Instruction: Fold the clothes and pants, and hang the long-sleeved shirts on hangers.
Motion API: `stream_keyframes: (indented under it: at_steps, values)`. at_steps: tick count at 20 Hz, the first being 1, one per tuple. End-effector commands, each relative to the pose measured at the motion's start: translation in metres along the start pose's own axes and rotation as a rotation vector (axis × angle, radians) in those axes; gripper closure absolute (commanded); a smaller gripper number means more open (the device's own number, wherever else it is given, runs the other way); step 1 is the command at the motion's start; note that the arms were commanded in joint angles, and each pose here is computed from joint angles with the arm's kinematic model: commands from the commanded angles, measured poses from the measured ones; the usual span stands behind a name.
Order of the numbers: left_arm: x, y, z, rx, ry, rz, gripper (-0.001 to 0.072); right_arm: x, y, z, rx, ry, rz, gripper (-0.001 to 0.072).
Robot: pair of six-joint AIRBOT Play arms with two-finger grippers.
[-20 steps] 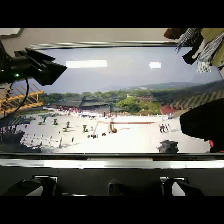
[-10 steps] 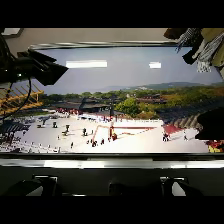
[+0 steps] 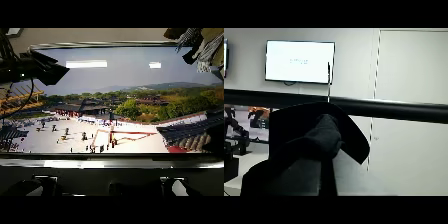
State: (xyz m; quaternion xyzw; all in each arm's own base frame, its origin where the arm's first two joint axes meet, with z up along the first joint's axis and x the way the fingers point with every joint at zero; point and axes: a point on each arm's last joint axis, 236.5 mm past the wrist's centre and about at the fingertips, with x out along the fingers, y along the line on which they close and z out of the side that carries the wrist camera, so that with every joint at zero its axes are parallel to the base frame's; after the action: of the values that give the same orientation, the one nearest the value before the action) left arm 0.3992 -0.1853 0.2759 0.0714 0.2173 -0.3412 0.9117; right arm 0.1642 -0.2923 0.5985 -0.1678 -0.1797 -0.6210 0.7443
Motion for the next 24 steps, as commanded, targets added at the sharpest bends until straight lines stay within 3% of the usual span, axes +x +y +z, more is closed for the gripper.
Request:
stream_keyframes:
  at_steps: [1,7,8,10,11,12,17,19,21,22,24]
  values:
    - [0.003,0.001,-0.002,-0.052,0.007,-0.002,0.0094,0.005,-0.004,-0.029,0.023,0.094,-0.038,0.0694]
    - [0.003,0.001,-0.002,-0.056,0.007,-0.002,0.0094,-0.001,-0.002,-0.038,0.061,0.156,-0.011,0.0688]
    - [0.003,0.001,-0.002,-0.056,0.007,-0.002,0.0094,-0.003,-0.004,-0.036,0.071,0.156,-0.006,0.0652]
    - [0.003,0.001,-0.002,-0.056,0.007,-0.002,0.0093,-0.007,-0.012,-0.029,0.08,0.151,-0.012,0.0364]
    - [0.003,0.001,-0.002,-0.056,0.007,-0.002,0.0093,-0.01,-0.018,-0.024,0.088,0.145,-0.019,0.031]
    - [0.003,0.001,-0.002,-0.057,0.006,-0.002,0.0093,-0.014,-0.024,-0.018,0.097,0.135,-0.024,0.0305]
    - [0.003,0.004,-0.003,-0.196,0.011,0.011,0.0092,-0.038,-0.036,0.058,0.229,-0.075,0.079,0.0318]
    - [0.002,0.01,-0.007,-0.293,0.023,0.041,0.0092,-0.047,-0.008,0.078,0.432,-0.115,0.233,0.0499]
    - [0.001,0.021,-0.013,-0.369,0.039,0.093,0.0094,-0.051,0.038,0.065,0.63,-0.01,0.402,0.0644]
    - [-0.001,0.027,-0.016,-0.392,0.045,0.122,0.0099,-0.056,0.072,0.052,0.697,0.078,0.506,0.0687]
    - [-0.006,0.036,-0.02,-0.429,0.051,0.172,0.0118,-0.086,0.154,0.028,0.676,0.23,0.768,0.0689]
